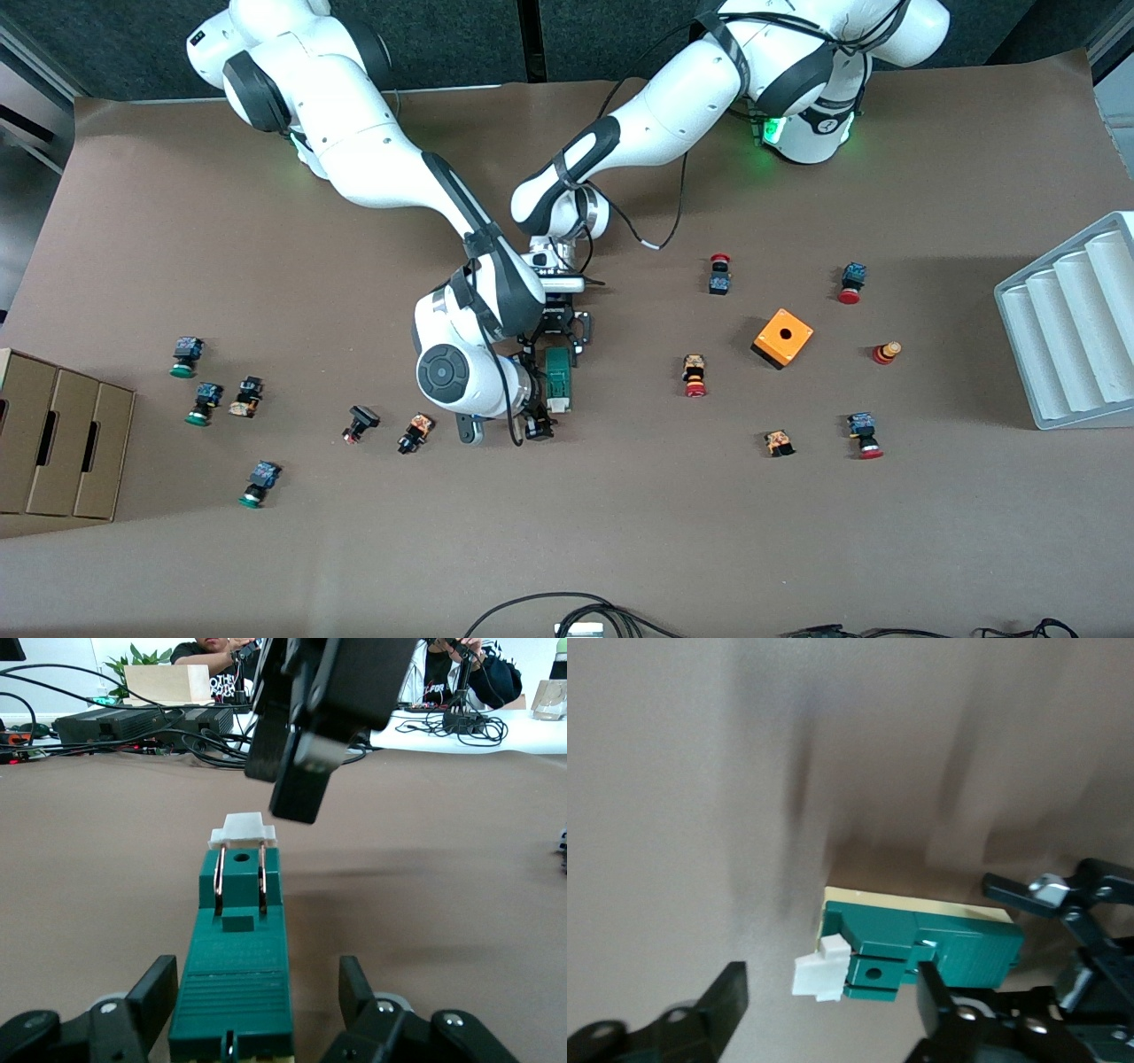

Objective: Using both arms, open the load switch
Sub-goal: 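Grip the white lever with the right gripper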

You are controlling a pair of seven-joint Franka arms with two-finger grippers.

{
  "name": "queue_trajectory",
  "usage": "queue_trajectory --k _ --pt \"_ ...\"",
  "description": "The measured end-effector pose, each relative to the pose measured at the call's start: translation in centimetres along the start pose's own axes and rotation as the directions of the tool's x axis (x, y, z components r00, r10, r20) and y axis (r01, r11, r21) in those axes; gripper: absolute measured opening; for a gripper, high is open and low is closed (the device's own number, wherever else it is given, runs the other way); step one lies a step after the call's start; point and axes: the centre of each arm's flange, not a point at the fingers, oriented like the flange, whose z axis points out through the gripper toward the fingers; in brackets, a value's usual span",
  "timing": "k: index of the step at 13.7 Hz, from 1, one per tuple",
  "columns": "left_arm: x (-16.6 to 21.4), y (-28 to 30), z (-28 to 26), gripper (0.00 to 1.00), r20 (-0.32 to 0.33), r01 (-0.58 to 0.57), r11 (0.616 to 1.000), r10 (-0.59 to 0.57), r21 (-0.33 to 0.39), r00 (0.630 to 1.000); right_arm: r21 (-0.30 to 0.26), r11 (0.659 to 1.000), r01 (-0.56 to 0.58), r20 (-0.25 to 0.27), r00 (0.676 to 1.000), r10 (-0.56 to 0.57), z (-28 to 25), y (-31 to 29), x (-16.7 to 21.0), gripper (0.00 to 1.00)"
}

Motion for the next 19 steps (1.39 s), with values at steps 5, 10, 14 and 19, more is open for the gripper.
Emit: queue_trajectory --k 5,10,14,19 --pt "0.0 -0.1 0.0 0.67 -0.008 0.002 1.0 -0.002 0.012 1.0 0.041 0.999 0.001 -0.001 1.0 -0.001 0.9 -0.1 -1.3 0.82" --pt "-0.7 -0.3 0.2 0.58 -0.006 -0.007 1.0 0.007 0.017 1.0 0.039 0.999 0.003 -0.002 1.0 -0.003 1.1 0.0 -1.4 0.74" --pt "-0.8 -0.3 0.1 0.58 -0.004 -0.007 1.0 0.007 0.017 1.0 0.034 0.999 0.002 -0.005 1.0 -0.002 1.4 0.0 -1.3 0.6" --pt "-0.8 -0.3 0.1 0.58 -0.004 -0.007 1.0 0.007 0.017 1.0 0.031 1.0 -0.001 -0.006 1.0 0.001 1.7 0.1 -1.2 0.48"
